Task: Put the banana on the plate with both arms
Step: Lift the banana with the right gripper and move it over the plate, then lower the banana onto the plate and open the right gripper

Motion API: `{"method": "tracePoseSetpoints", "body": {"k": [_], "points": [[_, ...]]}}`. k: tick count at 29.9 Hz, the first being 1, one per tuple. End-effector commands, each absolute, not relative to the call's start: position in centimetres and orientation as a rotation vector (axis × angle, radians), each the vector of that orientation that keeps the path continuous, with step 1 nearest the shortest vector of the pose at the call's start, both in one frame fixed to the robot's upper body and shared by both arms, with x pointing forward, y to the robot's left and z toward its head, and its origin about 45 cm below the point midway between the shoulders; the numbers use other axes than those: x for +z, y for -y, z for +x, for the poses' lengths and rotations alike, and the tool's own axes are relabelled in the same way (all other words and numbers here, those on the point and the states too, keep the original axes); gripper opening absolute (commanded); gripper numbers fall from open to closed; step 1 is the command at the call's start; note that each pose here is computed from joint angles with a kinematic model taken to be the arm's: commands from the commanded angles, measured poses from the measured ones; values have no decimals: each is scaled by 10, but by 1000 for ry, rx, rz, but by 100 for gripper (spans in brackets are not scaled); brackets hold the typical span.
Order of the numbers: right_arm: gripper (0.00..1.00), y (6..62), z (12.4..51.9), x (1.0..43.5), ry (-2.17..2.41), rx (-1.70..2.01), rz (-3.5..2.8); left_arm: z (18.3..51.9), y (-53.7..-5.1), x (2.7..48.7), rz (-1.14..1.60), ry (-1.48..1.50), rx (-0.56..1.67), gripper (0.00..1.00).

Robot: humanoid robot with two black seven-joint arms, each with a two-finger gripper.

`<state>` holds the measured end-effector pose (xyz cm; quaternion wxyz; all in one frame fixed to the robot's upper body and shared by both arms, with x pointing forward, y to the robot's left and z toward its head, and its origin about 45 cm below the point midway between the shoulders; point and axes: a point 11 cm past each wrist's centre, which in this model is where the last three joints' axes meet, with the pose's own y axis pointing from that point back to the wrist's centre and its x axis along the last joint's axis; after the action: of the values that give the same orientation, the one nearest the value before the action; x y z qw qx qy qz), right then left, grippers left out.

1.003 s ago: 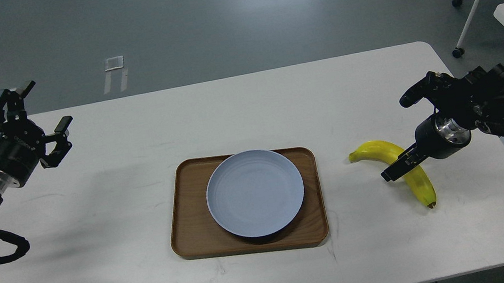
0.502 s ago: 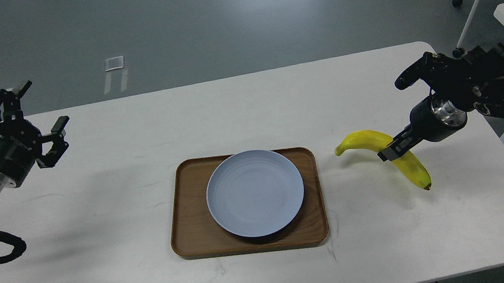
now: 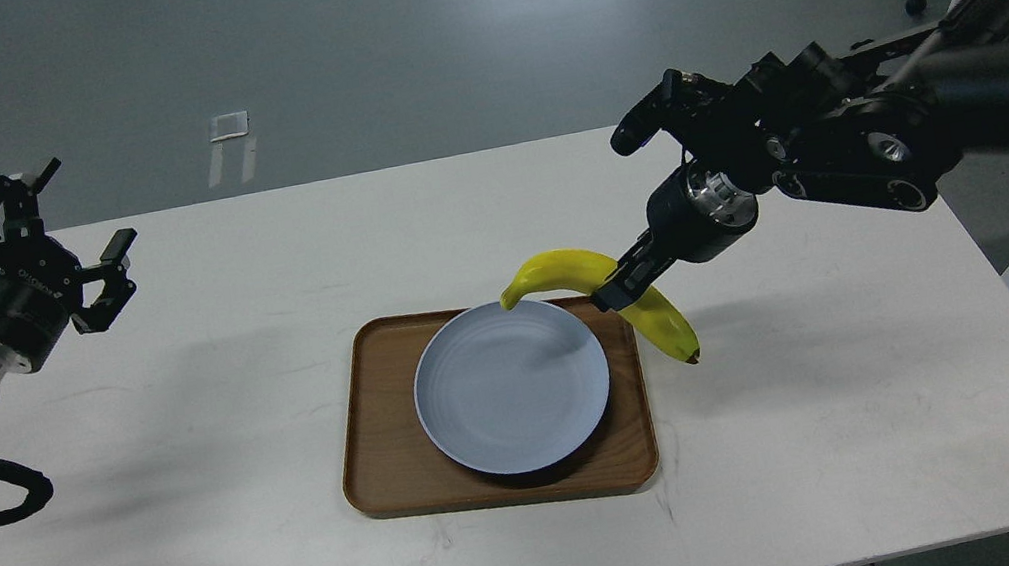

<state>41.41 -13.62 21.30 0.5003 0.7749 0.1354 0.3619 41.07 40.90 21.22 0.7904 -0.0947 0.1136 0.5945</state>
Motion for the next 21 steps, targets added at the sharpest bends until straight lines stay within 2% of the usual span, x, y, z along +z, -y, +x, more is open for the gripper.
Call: {"method": "tracePoseSetpoints", "body": {"k": [1, 4, 9, 14, 16, 21], "points": [[10, 108, 406, 205, -342, 864, 1931, 411, -410, 213, -208, -243, 1282, 100], [10, 88, 397, 197, -358, 850, 1974, 411, -409, 213, -208, -243, 1280, 100], [10, 92, 402, 191, -311, 821, 1991, 411, -409, 213, -208, -243, 1280, 100], [20, 102, 405, 182, -294, 800, 1975, 411, -410, 213, -207, -244, 1282, 100], [33, 104, 403, 178, -293, 790, 1976, 411, -410, 213, -207, -244, 1282, 100], [55, 103, 402, 175, -272, 775, 2001, 410, -411, 212, -208, -247, 1285, 100]]}}
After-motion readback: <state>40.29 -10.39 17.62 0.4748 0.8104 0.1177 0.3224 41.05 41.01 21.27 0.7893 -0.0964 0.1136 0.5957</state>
